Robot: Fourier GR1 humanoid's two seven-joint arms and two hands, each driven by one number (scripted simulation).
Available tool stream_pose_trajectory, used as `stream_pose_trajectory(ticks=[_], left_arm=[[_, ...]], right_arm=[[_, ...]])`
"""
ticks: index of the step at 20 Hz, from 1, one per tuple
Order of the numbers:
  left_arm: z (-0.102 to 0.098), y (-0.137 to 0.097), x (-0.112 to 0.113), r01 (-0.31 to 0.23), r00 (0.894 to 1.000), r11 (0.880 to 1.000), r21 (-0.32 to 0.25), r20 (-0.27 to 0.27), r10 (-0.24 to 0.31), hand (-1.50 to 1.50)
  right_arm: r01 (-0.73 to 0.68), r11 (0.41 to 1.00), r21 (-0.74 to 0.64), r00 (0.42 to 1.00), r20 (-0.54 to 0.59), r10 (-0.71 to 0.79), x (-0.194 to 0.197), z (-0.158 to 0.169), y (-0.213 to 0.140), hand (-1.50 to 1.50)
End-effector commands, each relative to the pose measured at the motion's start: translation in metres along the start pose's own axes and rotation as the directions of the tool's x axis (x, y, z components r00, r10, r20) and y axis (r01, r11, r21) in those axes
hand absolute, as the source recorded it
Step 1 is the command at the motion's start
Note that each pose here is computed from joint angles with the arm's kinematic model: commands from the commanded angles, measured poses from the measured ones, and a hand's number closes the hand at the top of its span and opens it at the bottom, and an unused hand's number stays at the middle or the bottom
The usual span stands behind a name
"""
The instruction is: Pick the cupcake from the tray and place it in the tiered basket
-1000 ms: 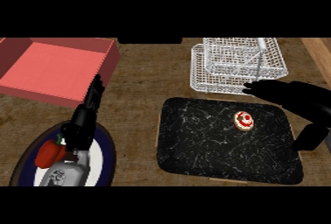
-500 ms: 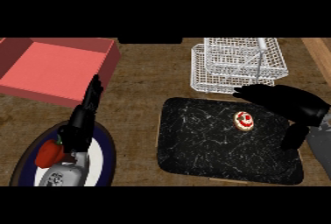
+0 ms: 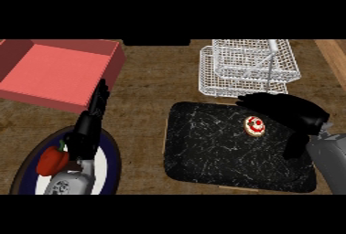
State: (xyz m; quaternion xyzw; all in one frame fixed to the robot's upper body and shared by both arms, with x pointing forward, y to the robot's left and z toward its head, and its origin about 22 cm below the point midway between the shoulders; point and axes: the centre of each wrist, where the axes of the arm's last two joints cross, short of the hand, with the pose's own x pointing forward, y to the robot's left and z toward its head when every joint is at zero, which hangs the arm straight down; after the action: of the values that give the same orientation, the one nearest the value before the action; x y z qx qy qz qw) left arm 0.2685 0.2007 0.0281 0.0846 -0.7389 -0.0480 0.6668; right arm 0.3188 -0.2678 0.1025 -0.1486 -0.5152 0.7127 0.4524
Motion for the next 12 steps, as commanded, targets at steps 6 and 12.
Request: stream_pose_trajectory(ticks=[6,12], left_arm=[[0.016,-0.007,-0.01,0.004,1.0,1.0,-0.008,-0.008,-0.004,0.0],[-0.008,0.03,-0.001,0.006,1.0,1.0,0.0,0.016,-0.006,0.0]], right_arm=[[0.039,0.999,0.01,0.999,0.023,-0.039,-0.004,0.007,0.002,-1.5],[0.082,0.997,-0.001,0.996,0.03,-0.082,-0.013,-0.019,0.016,-1.5]])
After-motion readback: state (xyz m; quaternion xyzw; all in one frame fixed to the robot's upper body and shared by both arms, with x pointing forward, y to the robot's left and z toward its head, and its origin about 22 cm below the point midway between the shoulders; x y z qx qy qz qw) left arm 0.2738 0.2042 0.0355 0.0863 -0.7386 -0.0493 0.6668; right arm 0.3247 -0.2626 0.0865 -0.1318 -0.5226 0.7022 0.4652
